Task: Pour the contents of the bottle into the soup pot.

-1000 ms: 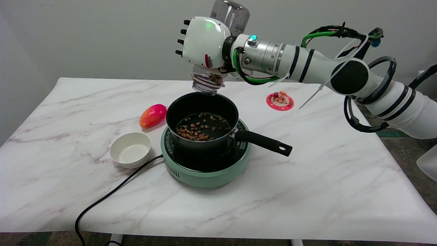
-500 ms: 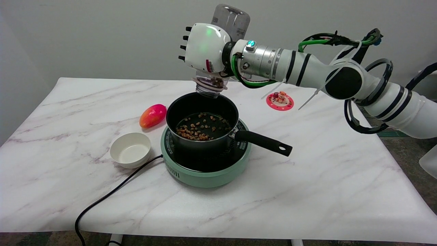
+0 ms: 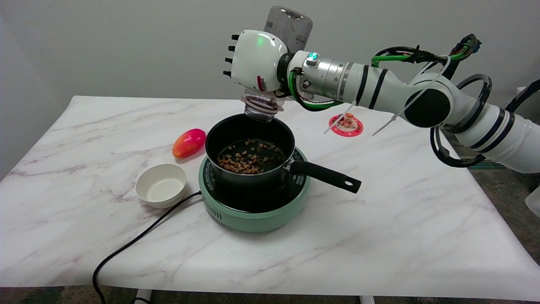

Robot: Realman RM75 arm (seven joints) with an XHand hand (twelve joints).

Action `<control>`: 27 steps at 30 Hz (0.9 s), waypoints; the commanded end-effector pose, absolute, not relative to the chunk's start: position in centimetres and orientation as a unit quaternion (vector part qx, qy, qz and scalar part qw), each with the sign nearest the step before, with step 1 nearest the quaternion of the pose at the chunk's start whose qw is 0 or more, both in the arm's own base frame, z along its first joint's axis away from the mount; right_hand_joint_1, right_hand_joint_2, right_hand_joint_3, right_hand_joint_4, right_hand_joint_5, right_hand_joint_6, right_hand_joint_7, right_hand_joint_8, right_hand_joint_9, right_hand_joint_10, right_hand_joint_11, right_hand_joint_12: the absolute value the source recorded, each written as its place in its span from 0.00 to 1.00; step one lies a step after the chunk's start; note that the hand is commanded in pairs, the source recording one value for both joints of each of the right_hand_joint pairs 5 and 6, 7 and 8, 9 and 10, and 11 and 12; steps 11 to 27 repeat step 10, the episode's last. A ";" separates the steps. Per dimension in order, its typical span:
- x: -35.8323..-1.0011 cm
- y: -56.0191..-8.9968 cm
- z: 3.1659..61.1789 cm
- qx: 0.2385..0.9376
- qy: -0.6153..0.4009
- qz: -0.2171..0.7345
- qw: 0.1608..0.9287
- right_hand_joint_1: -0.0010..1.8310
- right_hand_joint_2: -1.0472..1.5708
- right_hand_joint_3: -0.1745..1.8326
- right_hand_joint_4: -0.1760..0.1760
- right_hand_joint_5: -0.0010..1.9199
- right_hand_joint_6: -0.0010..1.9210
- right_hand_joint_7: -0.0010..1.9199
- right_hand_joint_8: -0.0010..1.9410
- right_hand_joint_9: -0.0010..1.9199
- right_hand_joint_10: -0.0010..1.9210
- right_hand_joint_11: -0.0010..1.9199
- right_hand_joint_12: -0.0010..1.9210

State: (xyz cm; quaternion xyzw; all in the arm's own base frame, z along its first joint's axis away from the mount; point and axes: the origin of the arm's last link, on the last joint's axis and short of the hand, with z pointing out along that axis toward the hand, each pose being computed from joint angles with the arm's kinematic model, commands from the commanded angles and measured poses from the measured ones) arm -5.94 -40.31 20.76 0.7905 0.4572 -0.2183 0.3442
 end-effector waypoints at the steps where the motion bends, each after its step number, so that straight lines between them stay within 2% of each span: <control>1: -5.6 -40.5 23.4 0.828 0.345 -0.126 0.423 0.79 0.84 0.39 0.50 1.00 1.00 1.00 0.99 0.80 0.80 0.65 0.65; 10: -2.1 -41.4 28.6 0.853 0.130 0.050 0.504 0.83 0.79 0.42 0.50 1.00 1.00 1.00 0.99 0.78 0.78 0.65 0.65; 27: -2.1 -41.4 28.6 0.853 0.130 0.050 0.504 0.83 0.79 0.42 0.50 1.00 1.00 1.00 0.99 0.78 0.78 0.65 0.65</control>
